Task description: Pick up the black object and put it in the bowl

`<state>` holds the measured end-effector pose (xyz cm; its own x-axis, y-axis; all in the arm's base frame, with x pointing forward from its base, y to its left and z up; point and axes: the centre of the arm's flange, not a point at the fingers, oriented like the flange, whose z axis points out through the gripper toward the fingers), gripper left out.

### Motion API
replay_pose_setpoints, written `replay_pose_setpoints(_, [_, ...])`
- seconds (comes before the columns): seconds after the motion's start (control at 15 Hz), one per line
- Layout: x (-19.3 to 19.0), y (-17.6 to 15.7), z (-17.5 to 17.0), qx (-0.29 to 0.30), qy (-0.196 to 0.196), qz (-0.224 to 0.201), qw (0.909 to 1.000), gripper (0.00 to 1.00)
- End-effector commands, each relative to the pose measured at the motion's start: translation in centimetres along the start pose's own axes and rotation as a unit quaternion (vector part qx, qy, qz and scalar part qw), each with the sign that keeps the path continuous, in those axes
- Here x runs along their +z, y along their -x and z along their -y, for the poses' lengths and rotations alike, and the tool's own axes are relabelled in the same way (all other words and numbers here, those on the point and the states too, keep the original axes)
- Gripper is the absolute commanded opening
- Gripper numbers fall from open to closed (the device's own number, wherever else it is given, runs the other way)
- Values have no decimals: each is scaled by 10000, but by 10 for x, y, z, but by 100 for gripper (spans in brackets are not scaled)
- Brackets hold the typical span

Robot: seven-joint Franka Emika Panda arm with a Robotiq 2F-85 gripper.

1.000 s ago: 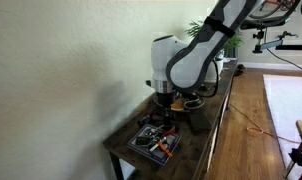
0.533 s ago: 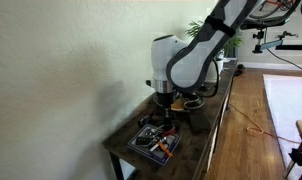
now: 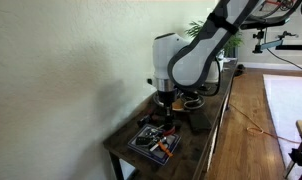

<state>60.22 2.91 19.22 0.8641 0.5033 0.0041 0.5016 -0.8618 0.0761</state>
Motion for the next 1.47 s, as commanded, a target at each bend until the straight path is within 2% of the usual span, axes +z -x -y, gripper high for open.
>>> replay_pose_setpoints(0.0, [-29, 26, -1, 189, 151, -64, 9997, 18])
replay_pose_setpoints(0.53, [-48, 34, -18, 413, 263, -92, 9988, 18])
replay_pose_setpoints(0.6, [-45, 33, -15, 378, 238, -59, 9990, 68])
replay_pose_setpoints(0.67, [-44, 32, -13, 342, 215, -42, 9992, 69])
replay_pose_setpoints(1.0, [-35, 35, 4, 184, 79, 104, 9997, 98])
replay_pose_setpoints(1.4, [-19, 43, 16, -189, -69, 242, 9995, 100])
